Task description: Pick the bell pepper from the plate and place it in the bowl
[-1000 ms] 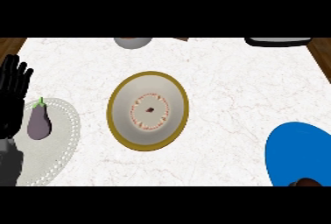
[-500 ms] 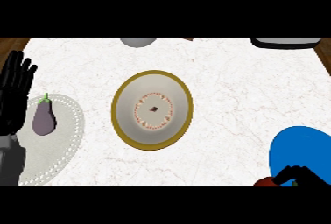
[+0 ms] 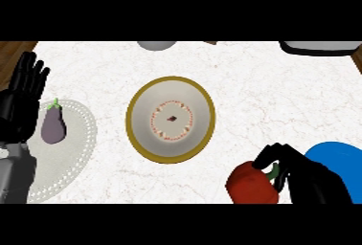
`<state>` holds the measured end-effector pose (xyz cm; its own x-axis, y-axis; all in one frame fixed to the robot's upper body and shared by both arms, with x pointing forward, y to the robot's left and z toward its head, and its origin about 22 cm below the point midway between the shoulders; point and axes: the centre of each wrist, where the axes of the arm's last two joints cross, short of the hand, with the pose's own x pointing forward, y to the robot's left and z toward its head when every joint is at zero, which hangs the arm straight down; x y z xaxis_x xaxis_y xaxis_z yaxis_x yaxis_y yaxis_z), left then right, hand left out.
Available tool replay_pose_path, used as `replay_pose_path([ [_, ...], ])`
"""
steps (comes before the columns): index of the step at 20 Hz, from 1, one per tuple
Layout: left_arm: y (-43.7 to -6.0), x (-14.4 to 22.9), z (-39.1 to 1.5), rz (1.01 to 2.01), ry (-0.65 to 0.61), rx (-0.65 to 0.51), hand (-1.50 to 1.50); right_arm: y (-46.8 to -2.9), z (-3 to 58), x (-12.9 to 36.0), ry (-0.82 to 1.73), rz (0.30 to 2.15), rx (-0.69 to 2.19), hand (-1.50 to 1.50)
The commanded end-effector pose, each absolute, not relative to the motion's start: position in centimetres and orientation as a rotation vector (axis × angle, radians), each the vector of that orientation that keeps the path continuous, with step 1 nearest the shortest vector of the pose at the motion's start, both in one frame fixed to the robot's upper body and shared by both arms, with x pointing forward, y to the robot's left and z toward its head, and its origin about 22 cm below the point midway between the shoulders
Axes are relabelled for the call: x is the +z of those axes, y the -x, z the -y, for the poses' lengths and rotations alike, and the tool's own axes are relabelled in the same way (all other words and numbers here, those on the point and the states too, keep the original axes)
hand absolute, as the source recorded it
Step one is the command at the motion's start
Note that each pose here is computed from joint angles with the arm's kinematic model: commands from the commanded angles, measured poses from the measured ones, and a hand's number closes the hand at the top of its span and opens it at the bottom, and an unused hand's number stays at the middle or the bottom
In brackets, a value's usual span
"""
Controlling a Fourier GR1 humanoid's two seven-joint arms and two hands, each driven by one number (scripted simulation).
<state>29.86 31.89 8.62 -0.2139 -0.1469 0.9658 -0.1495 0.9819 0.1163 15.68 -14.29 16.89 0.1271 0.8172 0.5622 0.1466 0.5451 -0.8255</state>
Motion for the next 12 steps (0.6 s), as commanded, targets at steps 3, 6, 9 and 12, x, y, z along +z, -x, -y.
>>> replay_pose_path([
  [3, -30.0, 8.2, -31.4, 1.776, -0.194, 0.001, 0.00, -17.3, 8.6, 19.7, 0.922, 1.335, 0.644, 1.50],
  [6, -30.4, 8.5, -31.6, 1.788, -0.211, -0.022, 0.00, -20.8, 6.4, 19.1, 0.886, 1.303, 0.645, 1.50],
  [9, -30.7, 9.6, -33.2, 1.787, -0.216, -0.010, 0.00, -23.2, 4.6, 18.4, 0.875, 1.275, 0.658, 1.50],
  [12, -31.4, 8.8, -31.7, 1.797, -0.215, 0.005, 0.00, -25.6, 2.9, 17.4, 0.928, 1.256, 0.672, 1.50],
])
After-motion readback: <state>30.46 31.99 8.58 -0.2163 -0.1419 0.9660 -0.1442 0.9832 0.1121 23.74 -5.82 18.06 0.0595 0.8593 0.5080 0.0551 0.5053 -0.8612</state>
